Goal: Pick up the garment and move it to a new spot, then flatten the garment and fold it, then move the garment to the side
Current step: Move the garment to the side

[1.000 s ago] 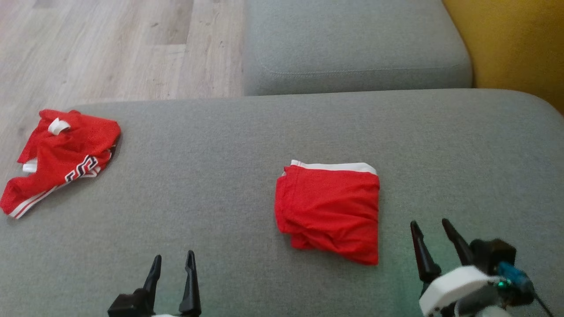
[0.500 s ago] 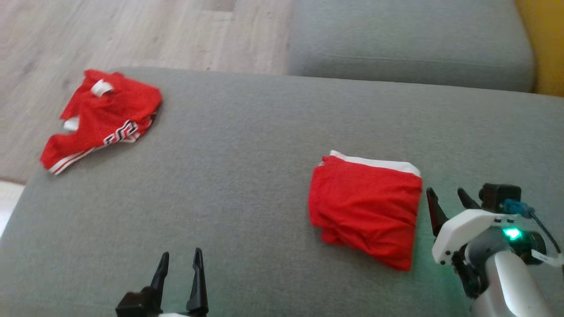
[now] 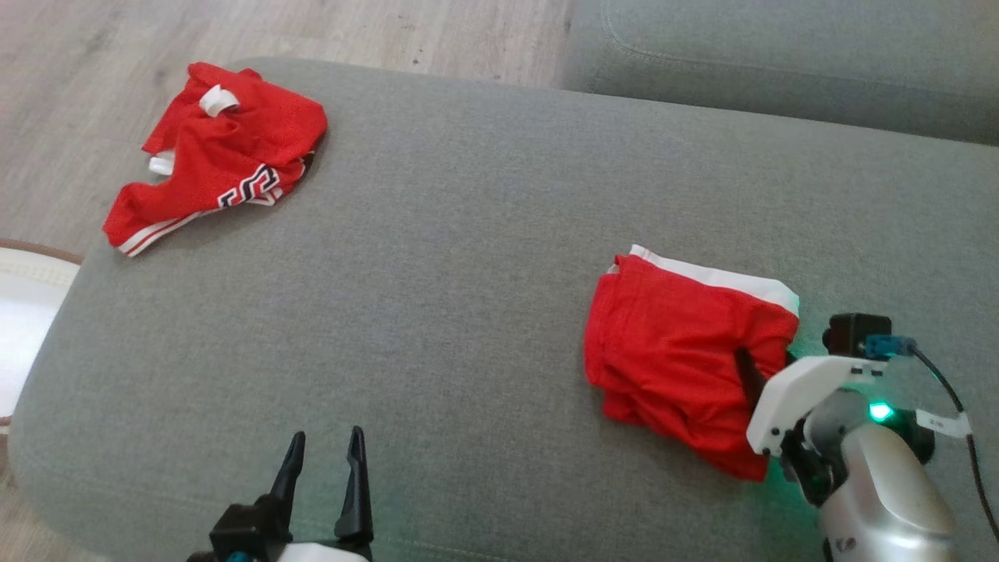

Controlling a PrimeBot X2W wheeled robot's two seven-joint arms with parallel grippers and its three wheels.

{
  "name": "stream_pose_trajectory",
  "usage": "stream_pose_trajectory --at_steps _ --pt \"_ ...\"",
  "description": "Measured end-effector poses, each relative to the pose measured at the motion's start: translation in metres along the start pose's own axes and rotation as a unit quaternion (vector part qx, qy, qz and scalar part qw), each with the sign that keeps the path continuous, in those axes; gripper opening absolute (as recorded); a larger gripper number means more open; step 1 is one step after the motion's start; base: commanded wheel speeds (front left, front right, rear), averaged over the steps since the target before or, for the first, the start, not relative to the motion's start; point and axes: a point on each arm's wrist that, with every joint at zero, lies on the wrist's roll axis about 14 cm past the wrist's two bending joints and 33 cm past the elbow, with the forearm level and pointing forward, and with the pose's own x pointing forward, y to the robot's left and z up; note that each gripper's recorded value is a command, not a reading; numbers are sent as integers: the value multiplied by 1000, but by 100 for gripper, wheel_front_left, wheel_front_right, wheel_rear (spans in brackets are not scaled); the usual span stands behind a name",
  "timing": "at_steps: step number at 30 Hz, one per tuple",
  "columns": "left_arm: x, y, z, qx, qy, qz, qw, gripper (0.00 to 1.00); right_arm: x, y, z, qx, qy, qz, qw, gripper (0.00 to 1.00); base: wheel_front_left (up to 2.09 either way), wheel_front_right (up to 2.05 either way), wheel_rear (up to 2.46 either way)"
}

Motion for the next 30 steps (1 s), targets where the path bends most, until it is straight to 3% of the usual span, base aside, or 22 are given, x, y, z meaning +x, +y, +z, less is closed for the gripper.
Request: stream_pose_trajectory --at_steps 1,3,4,11,18,30 --pt "1 -1 0 2 1 -3 1000 100 1 0 1 0 -1 1 1000 44 0 0 0" --pt "4 -5 -1 3 3 -9 1000 100 2 0 5 2 -9 1 1000 9 0 0 0" --pt "6 -7 -1 4 5 -12 1000 100 2 -1 7 2 -14 1 1000 0 0 0 0" --pt "23 -32 -2 21 12 -57 998 100 -8 -30 20 0 -53 -34 998 0 0 0 0" --pt "49 -79 1 36 12 -131 991 100 -45 -106 56 -3 -116 -119 986 0 0 0 0" --pt "89 -161 -12 61 36 -254 965 100 -90 -184 44 34 -127 -218 967 0 0 0 0"
